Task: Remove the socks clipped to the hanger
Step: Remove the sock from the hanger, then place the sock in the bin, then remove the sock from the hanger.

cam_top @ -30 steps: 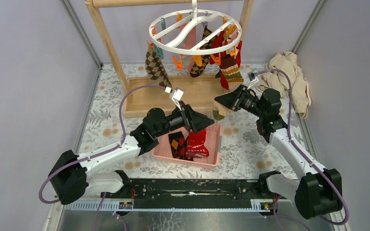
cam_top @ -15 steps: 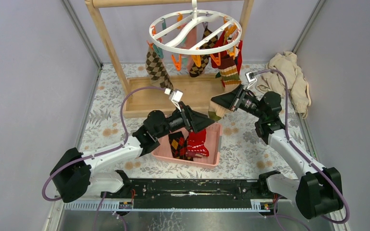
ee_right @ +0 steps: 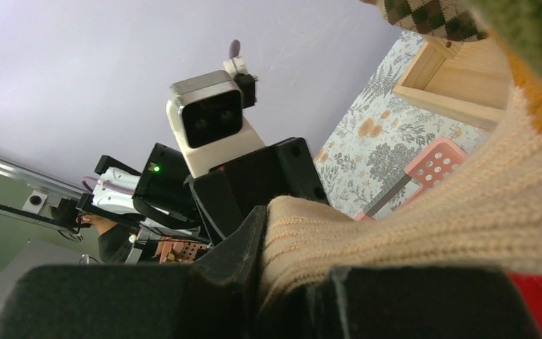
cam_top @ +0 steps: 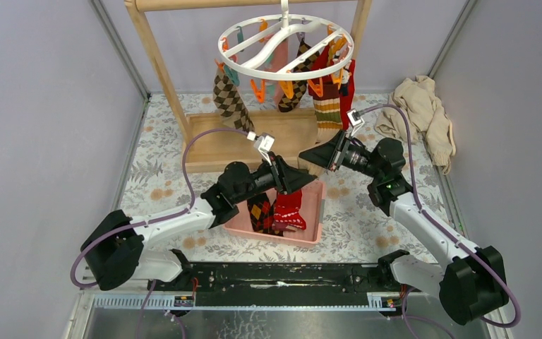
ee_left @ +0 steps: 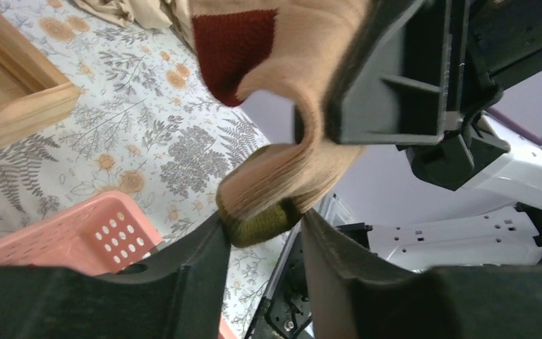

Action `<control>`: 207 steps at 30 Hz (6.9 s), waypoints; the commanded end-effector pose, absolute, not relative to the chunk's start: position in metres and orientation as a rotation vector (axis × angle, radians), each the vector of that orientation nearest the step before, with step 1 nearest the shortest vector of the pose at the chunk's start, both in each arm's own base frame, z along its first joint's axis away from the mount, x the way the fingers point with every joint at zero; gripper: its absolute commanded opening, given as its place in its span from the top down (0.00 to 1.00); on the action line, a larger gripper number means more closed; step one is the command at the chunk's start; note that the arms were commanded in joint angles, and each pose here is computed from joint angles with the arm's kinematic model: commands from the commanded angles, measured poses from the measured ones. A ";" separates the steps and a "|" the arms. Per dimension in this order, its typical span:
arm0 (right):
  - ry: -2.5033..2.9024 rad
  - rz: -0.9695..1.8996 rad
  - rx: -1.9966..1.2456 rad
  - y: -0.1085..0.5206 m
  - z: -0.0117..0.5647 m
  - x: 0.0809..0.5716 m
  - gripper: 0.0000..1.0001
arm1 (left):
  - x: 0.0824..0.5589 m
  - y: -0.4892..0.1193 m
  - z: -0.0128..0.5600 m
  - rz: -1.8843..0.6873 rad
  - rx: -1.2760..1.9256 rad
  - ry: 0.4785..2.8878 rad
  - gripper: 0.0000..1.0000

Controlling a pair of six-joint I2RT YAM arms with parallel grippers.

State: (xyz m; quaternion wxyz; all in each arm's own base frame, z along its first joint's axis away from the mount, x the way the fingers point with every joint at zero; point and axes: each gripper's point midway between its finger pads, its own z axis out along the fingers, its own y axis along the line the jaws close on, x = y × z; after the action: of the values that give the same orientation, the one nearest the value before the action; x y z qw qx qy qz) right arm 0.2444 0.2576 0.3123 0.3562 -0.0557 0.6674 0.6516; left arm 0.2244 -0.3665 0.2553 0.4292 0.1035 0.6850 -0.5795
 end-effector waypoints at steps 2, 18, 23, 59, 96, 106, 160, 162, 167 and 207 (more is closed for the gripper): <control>1.669 1.638 -0.187 0.257 0.329 0.243 0.80 | 0.221 -0.374 0.302 -1.492 0.323 1.539 0.68; 1.802 1.340 -0.175 0.241 0.308 0.263 0.44 | 0.208 -0.359 0.323 -1.475 0.343 1.555 0.90; 1.861 0.999 -0.155 0.207 0.317 0.277 0.31 | 0.207 -0.356 0.330 -1.450 0.359 1.563 0.90; 1.516 0.360 -0.080 0.150 0.473 0.355 0.24 | 0.226 -0.371 0.333 -1.377 0.341 1.652 0.91; 1.388 0.341 -0.040 0.170 0.494 0.387 0.28 | 0.230 -0.377 0.322 -1.350 0.362 1.689 0.91; 1.337 0.380 -0.044 0.174 0.487 0.383 0.39 | 0.230 -0.378 0.314 -1.356 0.366 1.707 0.91; 1.912 0.663 -0.168 0.183 0.247 0.271 0.19 | 0.195 -0.255 0.111 -0.781 0.076 2.321 0.67; 1.917 0.675 -0.172 0.184 0.244 0.268 0.19 | 0.191 -0.264 0.105 -0.823 0.131 2.332 0.60; 1.936 0.686 -0.181 0.185 0.236 0.264 0.19 | 0.188 -0.287 0.119 -0.948 0.220 2.290 0.35; 2.092 0.834 -0.158 0.199 0.183 0.239 0.00 | 0.132 -0.252 0.270 -1.301 0.279 1.814 0.02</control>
State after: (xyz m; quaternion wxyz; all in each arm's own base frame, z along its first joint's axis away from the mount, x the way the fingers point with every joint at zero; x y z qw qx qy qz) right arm 0.2344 0.1847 0.1677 0.4167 -0.0623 0.8566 0.2979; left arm 0.1353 -0.2549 0.2566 0.4177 0.1251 0.7513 -0.4954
